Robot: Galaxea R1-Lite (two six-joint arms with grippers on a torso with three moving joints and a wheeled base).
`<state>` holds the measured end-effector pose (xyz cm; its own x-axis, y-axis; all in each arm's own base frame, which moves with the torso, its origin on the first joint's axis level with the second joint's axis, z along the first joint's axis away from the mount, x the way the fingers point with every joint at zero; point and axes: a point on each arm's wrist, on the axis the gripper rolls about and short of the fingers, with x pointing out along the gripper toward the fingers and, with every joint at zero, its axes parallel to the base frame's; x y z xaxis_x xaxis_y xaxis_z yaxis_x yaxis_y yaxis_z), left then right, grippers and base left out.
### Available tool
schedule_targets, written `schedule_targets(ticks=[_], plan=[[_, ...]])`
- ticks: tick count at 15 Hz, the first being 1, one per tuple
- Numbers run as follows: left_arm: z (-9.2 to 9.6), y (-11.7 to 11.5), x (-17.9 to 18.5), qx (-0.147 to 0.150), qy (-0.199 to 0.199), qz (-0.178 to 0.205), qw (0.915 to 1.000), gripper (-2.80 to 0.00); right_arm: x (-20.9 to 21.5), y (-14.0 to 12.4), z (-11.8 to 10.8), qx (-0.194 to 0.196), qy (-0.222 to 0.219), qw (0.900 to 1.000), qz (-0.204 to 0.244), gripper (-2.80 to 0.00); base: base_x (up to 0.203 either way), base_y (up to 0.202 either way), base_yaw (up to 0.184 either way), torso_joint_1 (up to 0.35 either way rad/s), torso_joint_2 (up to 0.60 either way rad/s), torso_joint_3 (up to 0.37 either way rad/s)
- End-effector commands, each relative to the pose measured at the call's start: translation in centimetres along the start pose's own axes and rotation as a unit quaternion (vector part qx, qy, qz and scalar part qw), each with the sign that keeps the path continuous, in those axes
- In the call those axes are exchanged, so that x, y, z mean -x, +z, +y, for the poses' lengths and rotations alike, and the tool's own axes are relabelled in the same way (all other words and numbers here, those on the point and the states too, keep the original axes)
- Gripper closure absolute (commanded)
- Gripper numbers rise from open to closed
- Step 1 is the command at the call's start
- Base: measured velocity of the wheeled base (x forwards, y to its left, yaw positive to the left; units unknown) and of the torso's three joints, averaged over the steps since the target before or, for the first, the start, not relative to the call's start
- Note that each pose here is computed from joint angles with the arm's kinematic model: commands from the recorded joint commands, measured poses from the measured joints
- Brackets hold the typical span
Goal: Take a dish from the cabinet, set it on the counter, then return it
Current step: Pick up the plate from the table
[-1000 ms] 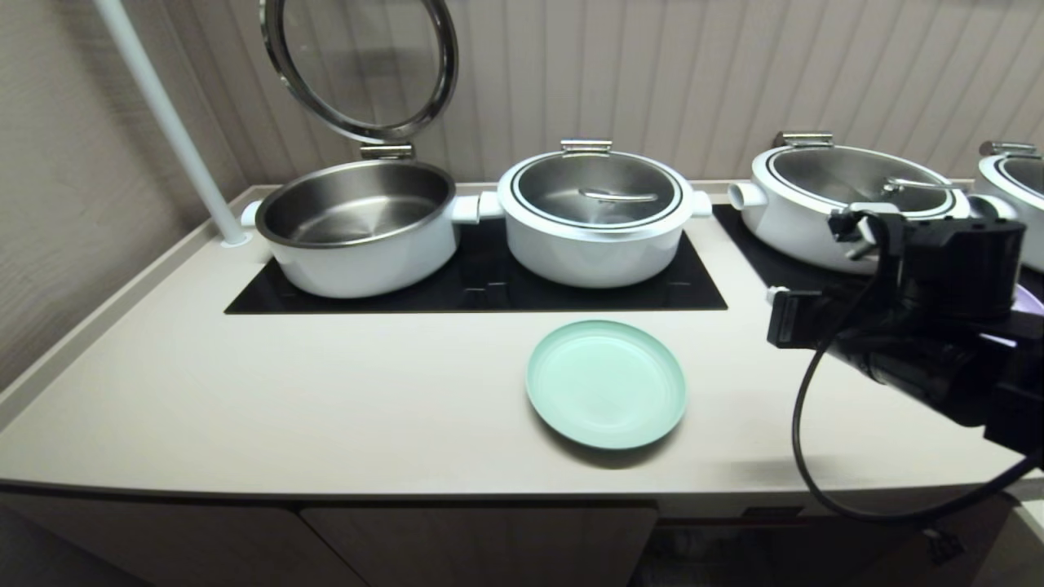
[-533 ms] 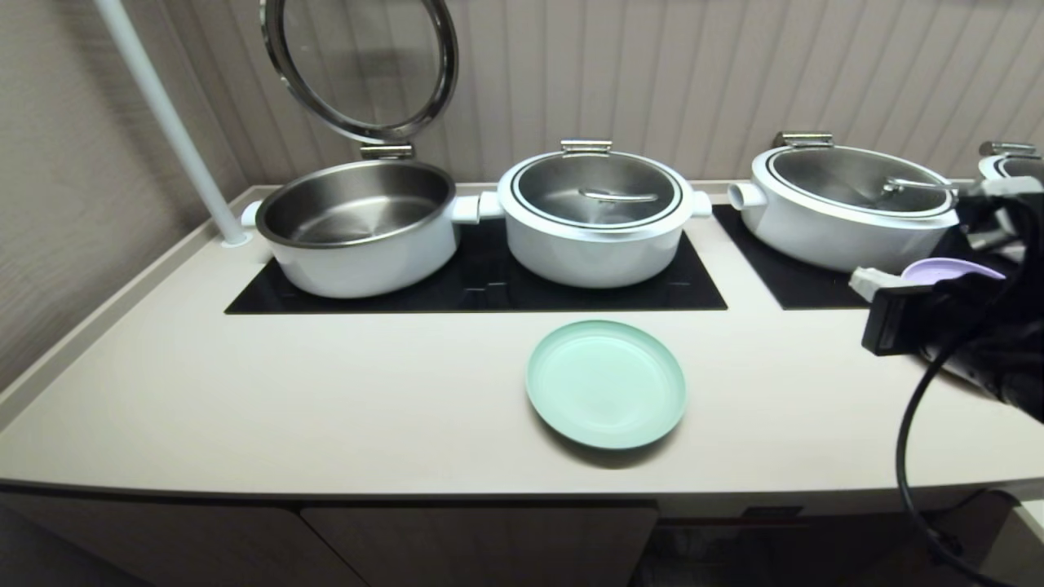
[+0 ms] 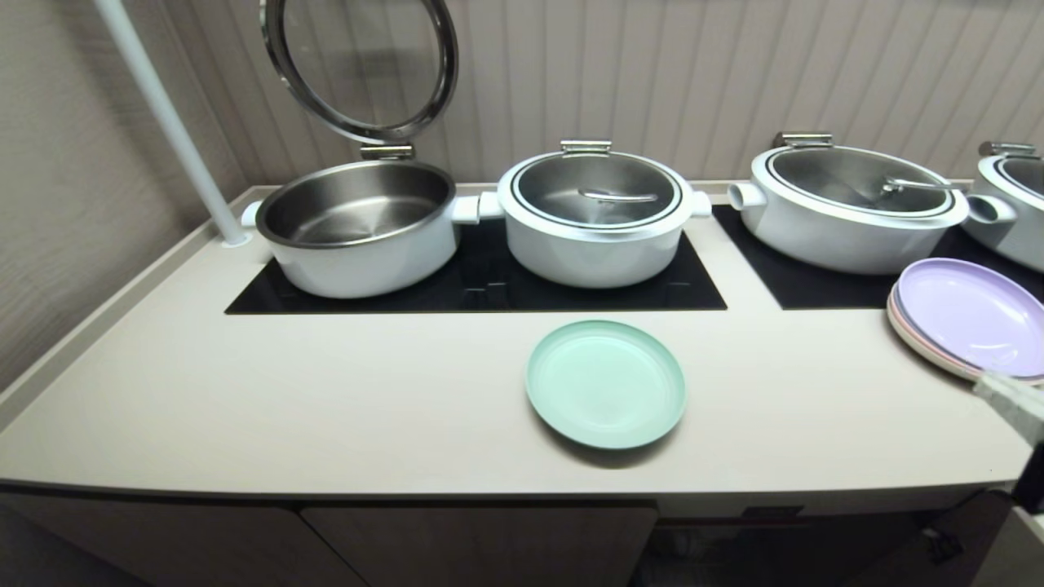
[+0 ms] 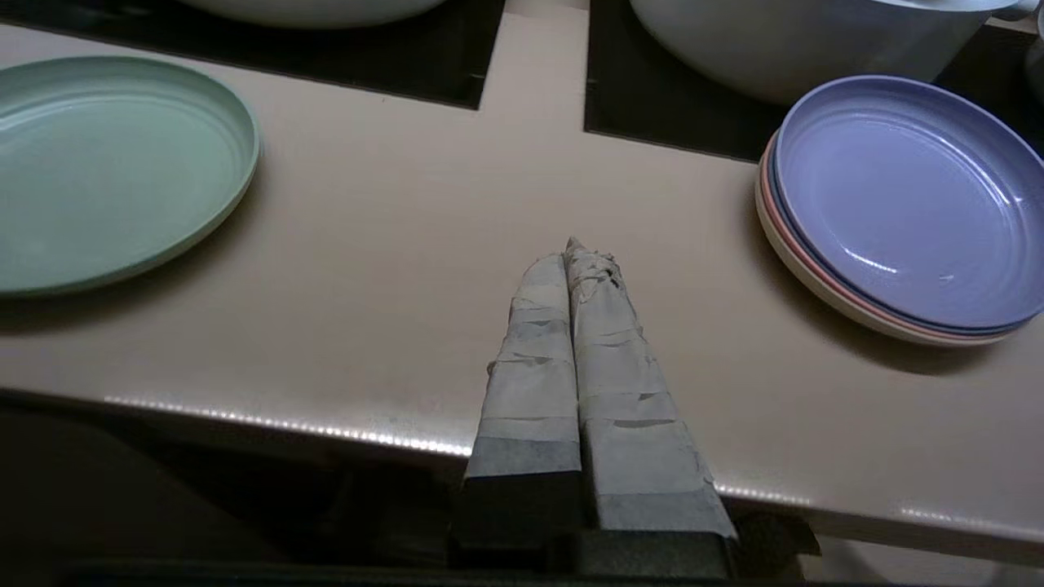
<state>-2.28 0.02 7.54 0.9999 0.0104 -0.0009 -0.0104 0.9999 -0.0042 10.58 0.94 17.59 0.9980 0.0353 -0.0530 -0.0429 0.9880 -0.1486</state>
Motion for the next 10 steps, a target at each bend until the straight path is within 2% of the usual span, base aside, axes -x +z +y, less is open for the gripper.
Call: schedule_targets(ticks=[1, 5, 8, 10], plan=[[0.0, 0.0, 0.0, 0.000, 0.000, 0.000, 1.0000, 0.00, 4.3, -2.7, -0.2, 0.009, 0.001, 0.999, -0.035, 0.00, 0.000, 0.000, 0.000, 0.000, 0.00, 0.000], [0.0, 0.0, 0.0, 0.000, 0.000, 0.000, 1.0000, 0.00, 7.7, -5.5, 0.2, 0.015, -0.003, 1.000, -0.026, 0.00, 0.000, 0.000, 0.000, 0.000, 0.00, 0.000], [0.0, 0.0, 0.0, 0.000, 0.000, 0.000, 1.0000, 0.00, 9.8, -7.9, 0.7, 0.017, -0.003, 1.000, 0.003, 0.00, 0.000, 0.000, 0.000, 0.000, 0.00, 0.000], [0.0, 0.0, 0.0, 0.000, 0.000, 0.000, 1.0000, 0.00, 10.8, -9.3, 0.9, 0.018, -0.024, 0.999, 0.023, 0.00, 0.000, 0.000, 0.000, 0.000, 0.00, 0.000]])
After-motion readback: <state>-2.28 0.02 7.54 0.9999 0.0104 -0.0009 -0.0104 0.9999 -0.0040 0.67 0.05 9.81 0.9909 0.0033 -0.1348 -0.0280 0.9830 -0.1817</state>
